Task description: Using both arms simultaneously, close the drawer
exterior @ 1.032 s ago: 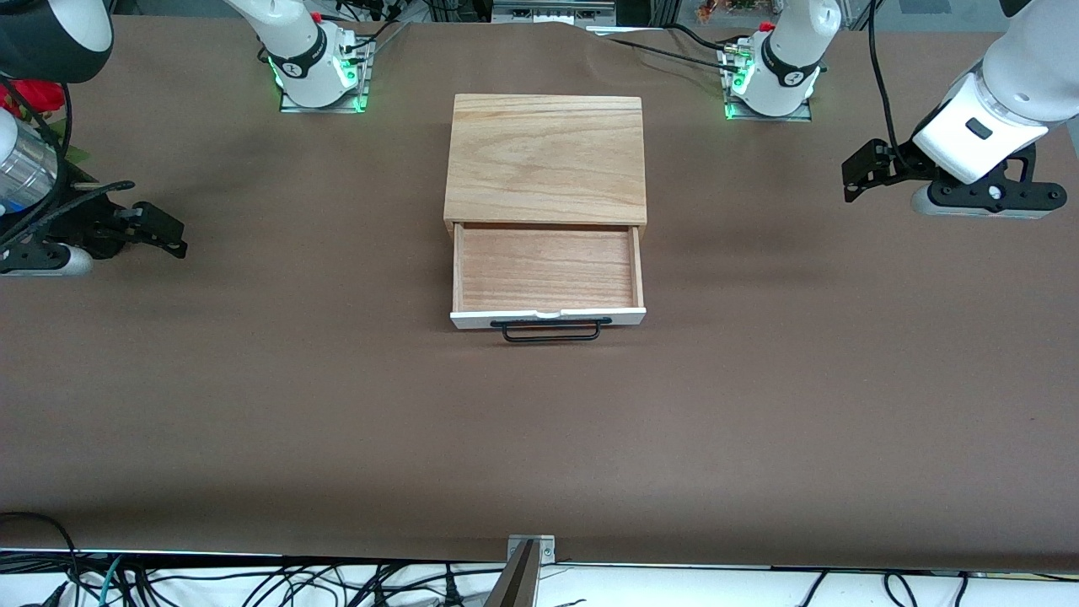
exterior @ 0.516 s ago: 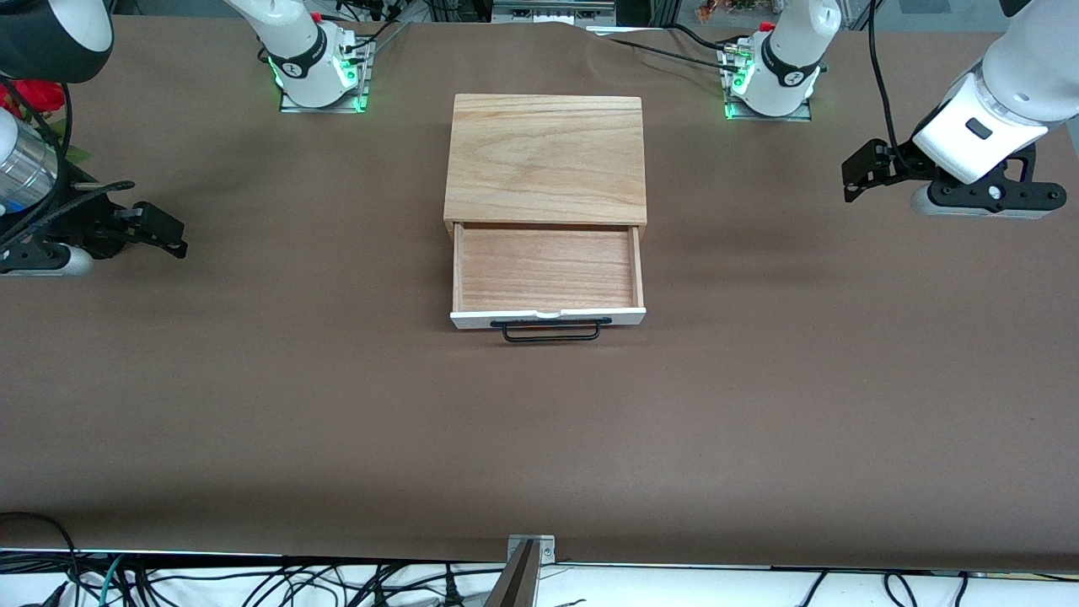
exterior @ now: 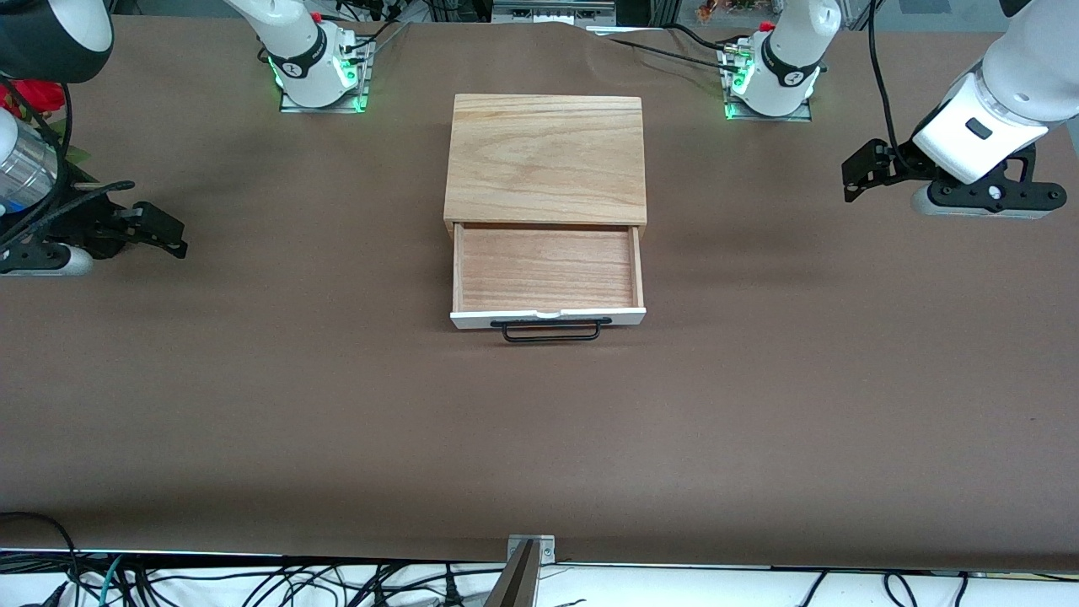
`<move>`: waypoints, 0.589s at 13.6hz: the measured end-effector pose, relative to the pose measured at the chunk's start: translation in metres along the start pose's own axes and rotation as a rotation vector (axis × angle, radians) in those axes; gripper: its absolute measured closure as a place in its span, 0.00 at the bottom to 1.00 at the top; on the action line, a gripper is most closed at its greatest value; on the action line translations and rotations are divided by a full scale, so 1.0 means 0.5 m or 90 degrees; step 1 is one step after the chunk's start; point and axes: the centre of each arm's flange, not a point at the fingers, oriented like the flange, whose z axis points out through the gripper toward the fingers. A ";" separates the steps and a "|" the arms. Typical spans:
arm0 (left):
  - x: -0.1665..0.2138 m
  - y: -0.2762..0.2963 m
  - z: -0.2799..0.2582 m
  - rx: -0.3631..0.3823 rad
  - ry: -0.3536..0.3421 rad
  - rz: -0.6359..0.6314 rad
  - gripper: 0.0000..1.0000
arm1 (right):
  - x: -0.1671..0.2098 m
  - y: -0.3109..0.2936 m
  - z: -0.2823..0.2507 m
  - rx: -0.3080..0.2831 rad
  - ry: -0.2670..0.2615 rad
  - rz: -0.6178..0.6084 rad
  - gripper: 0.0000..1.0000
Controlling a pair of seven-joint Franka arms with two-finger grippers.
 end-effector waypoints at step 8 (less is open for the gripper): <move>0.002 0.006 0.003 0.000 -0.002 0.003 0.00 | 0.002 -0.008 0.007 0.000 -0.004 -0.004 0.00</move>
